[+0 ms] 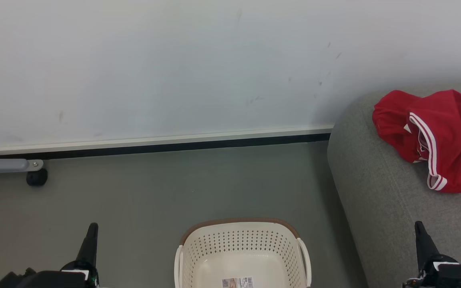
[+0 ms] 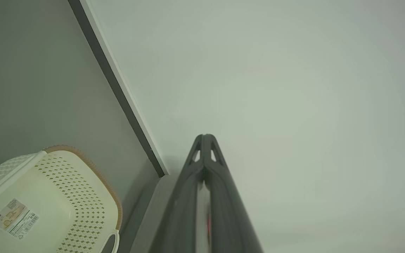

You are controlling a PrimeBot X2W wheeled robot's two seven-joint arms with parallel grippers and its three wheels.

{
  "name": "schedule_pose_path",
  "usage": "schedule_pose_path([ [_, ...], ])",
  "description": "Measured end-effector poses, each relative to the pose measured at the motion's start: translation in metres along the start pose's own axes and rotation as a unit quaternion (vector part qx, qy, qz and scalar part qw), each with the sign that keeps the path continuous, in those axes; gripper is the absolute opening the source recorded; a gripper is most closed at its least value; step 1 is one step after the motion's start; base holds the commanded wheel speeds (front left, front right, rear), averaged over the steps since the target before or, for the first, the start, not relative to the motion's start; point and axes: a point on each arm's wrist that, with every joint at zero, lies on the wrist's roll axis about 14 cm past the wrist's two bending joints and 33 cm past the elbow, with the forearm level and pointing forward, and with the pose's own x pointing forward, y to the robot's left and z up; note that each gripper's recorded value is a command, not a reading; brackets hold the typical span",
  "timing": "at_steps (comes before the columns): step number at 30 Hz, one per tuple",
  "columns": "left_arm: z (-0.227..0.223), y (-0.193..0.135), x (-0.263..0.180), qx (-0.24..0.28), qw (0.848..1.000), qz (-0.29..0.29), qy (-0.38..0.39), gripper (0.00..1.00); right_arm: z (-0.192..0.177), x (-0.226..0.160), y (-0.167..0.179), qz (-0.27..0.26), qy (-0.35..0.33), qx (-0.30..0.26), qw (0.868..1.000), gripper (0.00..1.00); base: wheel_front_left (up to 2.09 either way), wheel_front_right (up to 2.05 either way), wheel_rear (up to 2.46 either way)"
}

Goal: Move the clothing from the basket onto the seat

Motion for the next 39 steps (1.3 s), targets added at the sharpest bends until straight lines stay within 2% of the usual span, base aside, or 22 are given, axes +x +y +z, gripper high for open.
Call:
schedule_pose_path([
  [9,0.0005,-0.0078,0.005,-0.053,0.998,-0.018,0.002,0.0,0.0028,0.0061,0.0059,0.015,-0.003,0.053,0.998,0.0,0.0,0.0,0.0],
  [39,0.0004,-0.0073,0.005,-0.055,0.998,-0.017,0.002,0.0,0.0027,0.007,0.0079,0.018,-0.003,0.054,0.998,0.0,0.0,0.0,0.0],
])
